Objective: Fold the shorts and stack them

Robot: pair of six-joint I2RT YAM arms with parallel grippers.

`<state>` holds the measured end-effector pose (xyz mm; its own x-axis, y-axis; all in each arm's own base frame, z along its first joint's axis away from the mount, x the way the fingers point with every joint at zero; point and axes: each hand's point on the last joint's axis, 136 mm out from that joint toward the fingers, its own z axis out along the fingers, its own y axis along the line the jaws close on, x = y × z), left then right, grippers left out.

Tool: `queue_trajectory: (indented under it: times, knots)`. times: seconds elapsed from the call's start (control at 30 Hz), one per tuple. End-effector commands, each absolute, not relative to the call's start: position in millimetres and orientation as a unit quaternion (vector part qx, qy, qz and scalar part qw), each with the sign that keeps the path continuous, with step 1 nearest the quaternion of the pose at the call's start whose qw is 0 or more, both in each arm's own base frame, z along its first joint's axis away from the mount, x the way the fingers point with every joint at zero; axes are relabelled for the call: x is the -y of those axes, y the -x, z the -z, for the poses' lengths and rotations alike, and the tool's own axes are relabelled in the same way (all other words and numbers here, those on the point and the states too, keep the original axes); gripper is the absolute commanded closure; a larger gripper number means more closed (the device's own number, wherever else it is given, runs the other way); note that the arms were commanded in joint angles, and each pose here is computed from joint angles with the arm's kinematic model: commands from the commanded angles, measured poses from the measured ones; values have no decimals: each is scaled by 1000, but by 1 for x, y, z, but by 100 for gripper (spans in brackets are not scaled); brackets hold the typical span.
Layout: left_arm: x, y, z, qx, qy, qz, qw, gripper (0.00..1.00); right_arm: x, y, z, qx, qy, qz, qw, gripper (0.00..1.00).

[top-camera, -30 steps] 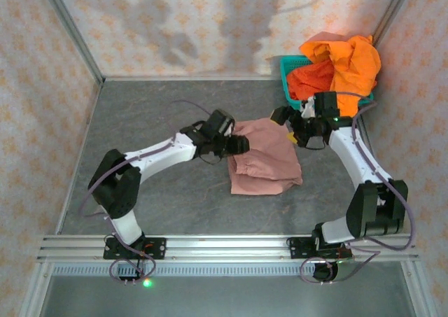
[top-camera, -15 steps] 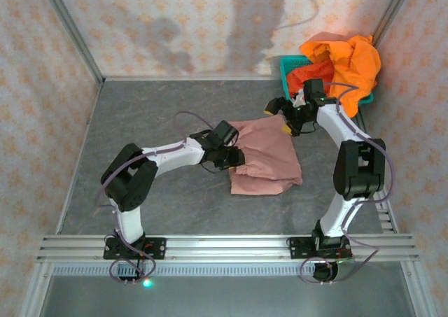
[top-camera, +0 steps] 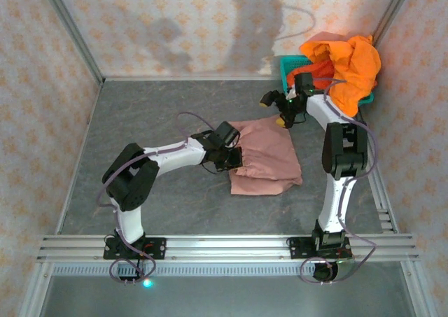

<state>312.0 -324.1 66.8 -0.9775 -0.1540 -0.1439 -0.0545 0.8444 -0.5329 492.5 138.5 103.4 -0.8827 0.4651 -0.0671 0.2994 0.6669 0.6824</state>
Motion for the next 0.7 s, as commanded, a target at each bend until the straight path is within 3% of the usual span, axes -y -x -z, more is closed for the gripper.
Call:
queue_trajectory:
  times: [0.0,0.37,0.67]
  knots:
    - [322,-301,-99,-953,36,286,94,100,-137,-503,-90,-906,-230,-334,119,0]
    - [294,-264,-83,-962,39,264,59,100,-141,-505,-59,-913,-241,-312,99,0]
    - [273,-248,-60,-971,38,229,50,100,-155,-498,-91,-924,-195,-300,131,0]
